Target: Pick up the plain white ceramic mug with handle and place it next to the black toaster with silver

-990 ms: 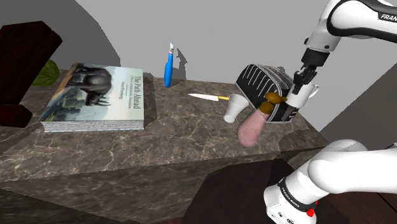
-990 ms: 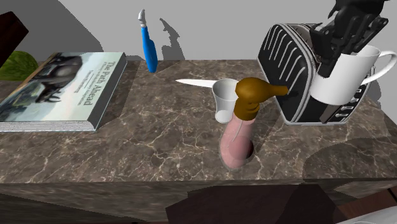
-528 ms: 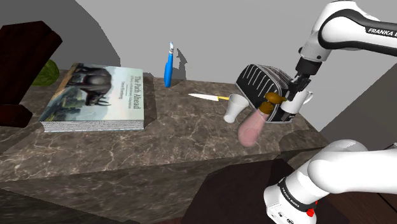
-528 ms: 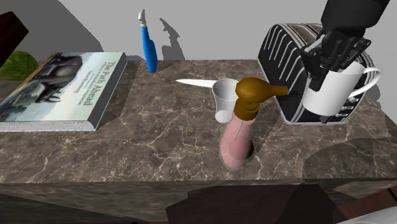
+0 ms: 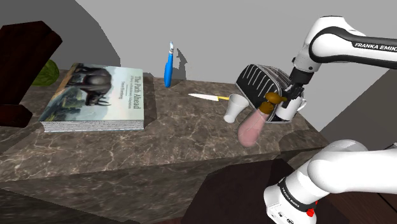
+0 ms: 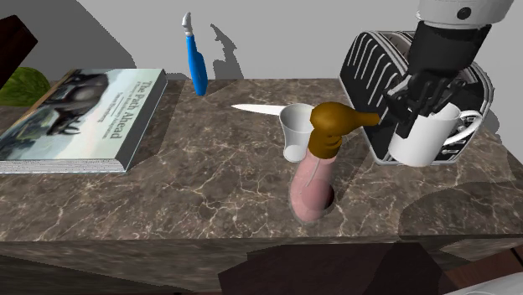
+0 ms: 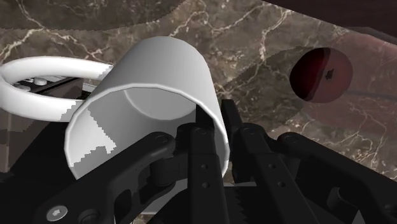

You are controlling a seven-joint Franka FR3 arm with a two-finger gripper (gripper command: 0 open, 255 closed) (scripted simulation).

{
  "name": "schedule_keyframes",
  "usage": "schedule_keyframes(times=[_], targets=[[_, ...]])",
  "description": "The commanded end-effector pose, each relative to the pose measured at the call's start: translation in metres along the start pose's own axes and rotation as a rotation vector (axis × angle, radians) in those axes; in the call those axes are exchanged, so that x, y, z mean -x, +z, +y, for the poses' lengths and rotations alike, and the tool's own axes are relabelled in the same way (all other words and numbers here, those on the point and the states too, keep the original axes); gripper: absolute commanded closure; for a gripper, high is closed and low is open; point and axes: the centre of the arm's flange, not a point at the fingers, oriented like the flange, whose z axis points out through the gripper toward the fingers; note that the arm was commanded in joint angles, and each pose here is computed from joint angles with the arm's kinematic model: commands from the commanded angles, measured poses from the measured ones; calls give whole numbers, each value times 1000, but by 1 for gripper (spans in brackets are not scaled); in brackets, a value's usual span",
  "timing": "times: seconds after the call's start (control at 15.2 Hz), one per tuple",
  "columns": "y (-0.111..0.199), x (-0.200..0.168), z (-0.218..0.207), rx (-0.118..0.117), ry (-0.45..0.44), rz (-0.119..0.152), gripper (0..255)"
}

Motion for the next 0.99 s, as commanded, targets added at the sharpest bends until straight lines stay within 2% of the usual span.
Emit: schedule_keyframes(times=[0.0, 0.92], targets=[[11, -2, -1, 0, 0, 1, 255], [83, -14, -3, 0, 0, 1, 255]])
